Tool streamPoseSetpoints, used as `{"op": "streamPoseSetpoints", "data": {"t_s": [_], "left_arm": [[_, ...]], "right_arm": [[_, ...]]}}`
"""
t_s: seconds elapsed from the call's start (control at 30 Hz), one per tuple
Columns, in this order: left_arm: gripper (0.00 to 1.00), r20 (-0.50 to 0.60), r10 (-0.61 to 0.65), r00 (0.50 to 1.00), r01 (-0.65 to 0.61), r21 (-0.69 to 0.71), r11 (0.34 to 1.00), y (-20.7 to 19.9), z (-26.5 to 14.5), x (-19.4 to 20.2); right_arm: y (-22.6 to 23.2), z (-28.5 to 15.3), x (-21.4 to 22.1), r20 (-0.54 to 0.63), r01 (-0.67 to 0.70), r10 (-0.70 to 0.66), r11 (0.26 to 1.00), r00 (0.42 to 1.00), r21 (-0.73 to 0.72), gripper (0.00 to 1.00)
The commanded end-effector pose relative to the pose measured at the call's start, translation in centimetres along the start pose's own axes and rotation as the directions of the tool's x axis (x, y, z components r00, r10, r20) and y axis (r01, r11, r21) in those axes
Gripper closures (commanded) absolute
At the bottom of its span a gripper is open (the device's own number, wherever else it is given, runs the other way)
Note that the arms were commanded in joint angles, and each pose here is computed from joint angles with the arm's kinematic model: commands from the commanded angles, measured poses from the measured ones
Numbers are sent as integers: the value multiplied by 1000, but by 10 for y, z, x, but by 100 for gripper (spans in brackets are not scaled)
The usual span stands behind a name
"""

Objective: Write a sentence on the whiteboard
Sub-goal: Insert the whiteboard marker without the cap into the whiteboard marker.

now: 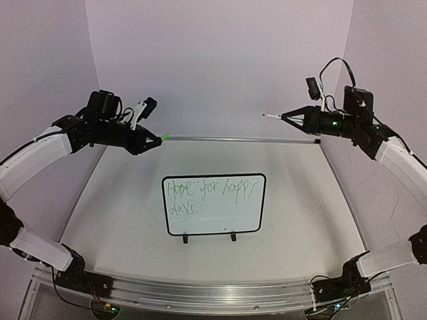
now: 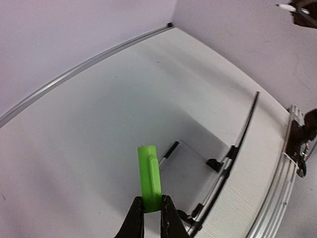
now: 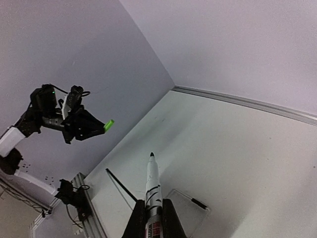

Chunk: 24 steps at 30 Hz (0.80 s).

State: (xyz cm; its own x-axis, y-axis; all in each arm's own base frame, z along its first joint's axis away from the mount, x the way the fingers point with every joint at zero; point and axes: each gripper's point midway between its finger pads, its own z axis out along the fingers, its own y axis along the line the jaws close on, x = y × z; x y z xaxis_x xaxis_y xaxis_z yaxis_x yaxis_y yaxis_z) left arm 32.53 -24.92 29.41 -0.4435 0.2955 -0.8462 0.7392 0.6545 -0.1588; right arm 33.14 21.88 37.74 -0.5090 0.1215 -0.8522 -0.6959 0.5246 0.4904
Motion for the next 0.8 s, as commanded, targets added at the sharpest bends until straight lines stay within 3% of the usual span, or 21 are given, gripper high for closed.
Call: {"op": "streamPoseSetpoints", "data": {"t_s": [0.0,0.33,0.53,0.77], "left_arm": [[100,81,156,984,-174,320,931,-84,-18,-5],[100,55,175,983,-173,595,785,-153,-21,15],[100,11,207,978,-159,679,717,-177,-15,35],[100,-3,218,976,-151,713,685,-189,-12,43]], "right_arm": [[48,0,3,-150,-88,49,959,987,-268,100],[96,19,38,-355,-233,63,856,933,-461,100],[104,40,72,-463,-318,75,821,883,-474,100],[114,57,101,-541,-372,64,793,838,-483,100]]}}
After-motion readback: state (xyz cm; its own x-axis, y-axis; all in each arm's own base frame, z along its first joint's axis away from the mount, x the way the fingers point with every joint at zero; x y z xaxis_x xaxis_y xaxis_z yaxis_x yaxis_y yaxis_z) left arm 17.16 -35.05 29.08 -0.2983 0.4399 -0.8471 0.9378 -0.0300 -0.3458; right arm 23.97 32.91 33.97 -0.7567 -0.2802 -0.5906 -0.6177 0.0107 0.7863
